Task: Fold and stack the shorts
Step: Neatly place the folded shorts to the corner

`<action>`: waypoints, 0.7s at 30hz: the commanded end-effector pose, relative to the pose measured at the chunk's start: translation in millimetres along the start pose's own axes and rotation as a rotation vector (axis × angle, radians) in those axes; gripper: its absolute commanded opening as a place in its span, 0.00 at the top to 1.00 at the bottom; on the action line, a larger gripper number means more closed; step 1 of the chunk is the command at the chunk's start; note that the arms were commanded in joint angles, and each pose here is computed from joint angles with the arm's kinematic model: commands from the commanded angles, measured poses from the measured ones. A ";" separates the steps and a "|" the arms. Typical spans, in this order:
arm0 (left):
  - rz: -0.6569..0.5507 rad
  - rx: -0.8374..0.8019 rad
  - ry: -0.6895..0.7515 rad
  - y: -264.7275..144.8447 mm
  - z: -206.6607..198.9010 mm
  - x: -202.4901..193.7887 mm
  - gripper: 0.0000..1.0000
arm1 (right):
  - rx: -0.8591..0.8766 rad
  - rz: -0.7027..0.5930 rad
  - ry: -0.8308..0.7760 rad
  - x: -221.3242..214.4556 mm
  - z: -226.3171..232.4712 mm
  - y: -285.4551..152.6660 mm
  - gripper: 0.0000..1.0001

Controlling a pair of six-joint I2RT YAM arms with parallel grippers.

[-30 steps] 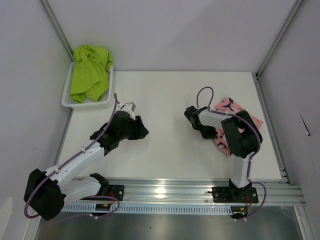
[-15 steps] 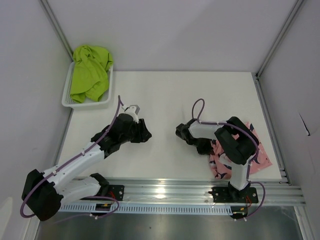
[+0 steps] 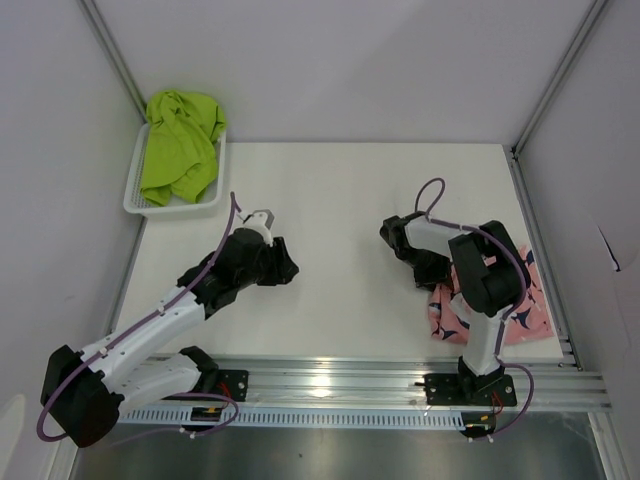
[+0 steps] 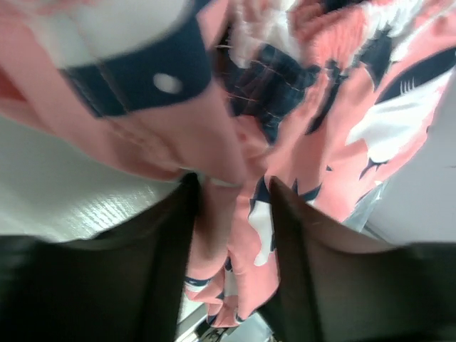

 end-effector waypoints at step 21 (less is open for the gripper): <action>-0.235 0.161 -0.221 -58.2 27.2 128.8 0.01 | 0.729 -0.984 0.380 13.7 -80.9 -144.7 0.00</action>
Point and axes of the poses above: each gripper's point midway between its finger pads, its own y axis out along the fingers, its own z axis along the line the jaws close on, x = y × z, the point moved 10 cm from there along -y, back along the fingers, and after that the axes turned 1 degree about -y, right-handed, at the moved point
